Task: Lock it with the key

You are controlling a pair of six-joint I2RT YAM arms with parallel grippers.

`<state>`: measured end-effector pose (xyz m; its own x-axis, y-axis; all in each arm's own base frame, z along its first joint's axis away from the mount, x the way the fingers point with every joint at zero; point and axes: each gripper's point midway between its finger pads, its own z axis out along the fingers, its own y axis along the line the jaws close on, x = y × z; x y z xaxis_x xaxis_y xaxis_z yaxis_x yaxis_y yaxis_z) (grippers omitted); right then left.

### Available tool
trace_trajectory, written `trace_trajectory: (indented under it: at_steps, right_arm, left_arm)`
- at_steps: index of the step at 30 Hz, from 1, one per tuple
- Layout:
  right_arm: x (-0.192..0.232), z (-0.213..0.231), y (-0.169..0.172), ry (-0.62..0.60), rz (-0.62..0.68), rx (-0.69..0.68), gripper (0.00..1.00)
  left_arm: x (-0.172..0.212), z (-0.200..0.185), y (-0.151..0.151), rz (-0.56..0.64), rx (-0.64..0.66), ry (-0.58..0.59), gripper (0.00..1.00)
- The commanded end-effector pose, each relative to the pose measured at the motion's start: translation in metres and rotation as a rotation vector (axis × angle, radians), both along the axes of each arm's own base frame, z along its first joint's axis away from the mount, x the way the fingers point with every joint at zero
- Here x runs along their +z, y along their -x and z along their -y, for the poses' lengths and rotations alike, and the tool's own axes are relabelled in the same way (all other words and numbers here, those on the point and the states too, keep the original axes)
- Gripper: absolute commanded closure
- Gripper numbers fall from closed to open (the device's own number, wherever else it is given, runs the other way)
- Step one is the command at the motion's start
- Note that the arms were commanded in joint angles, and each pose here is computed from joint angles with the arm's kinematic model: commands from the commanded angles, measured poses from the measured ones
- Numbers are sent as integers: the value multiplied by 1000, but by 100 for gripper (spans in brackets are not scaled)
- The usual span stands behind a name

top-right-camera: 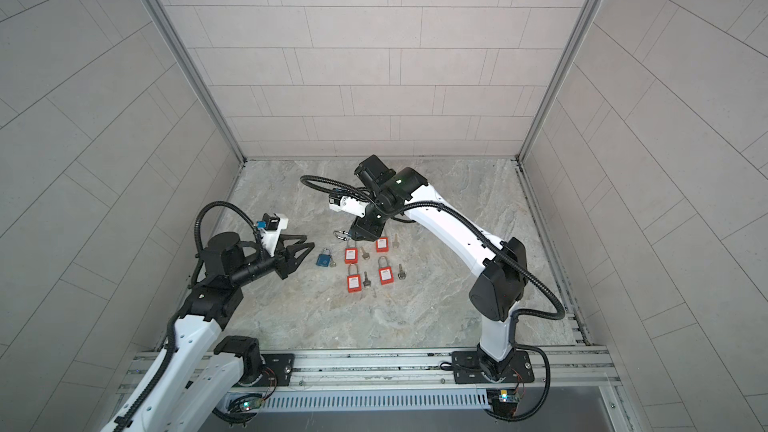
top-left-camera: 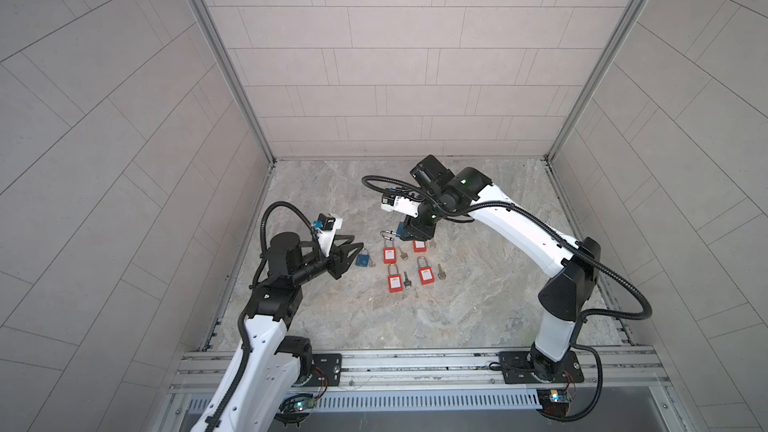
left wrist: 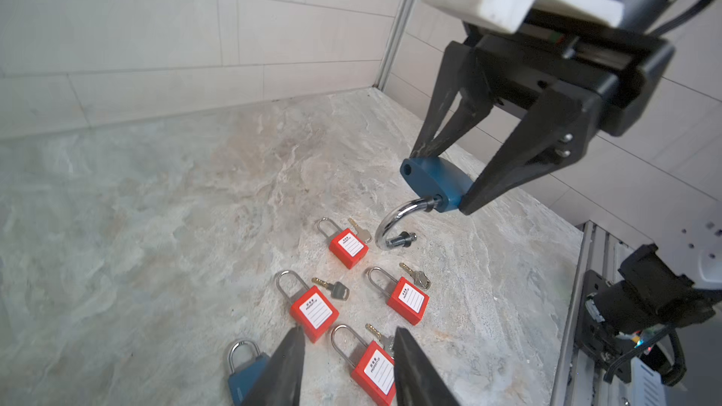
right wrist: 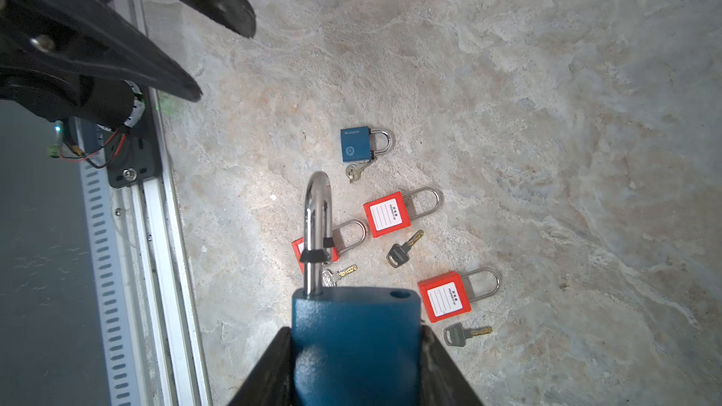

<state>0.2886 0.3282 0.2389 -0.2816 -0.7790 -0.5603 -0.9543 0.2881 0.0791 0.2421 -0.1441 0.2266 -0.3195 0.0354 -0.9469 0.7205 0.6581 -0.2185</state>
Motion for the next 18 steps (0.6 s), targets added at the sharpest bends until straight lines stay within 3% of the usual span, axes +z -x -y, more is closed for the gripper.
trace_trajectory:
  at_steps: [1,10,18]
  right_arm:
    - [16,-5,21,-68,-19,79,70]
    - [17,-8,42,-78,-57,128,74]
    - [13,-5,52,-70,-77,147,74]
  left_arm:
    - [35,20,13,263,-161,-19,58]
    - [21,49,19,263,-325,-112,59]
    - [11,58,16,269,-364,-195,59]
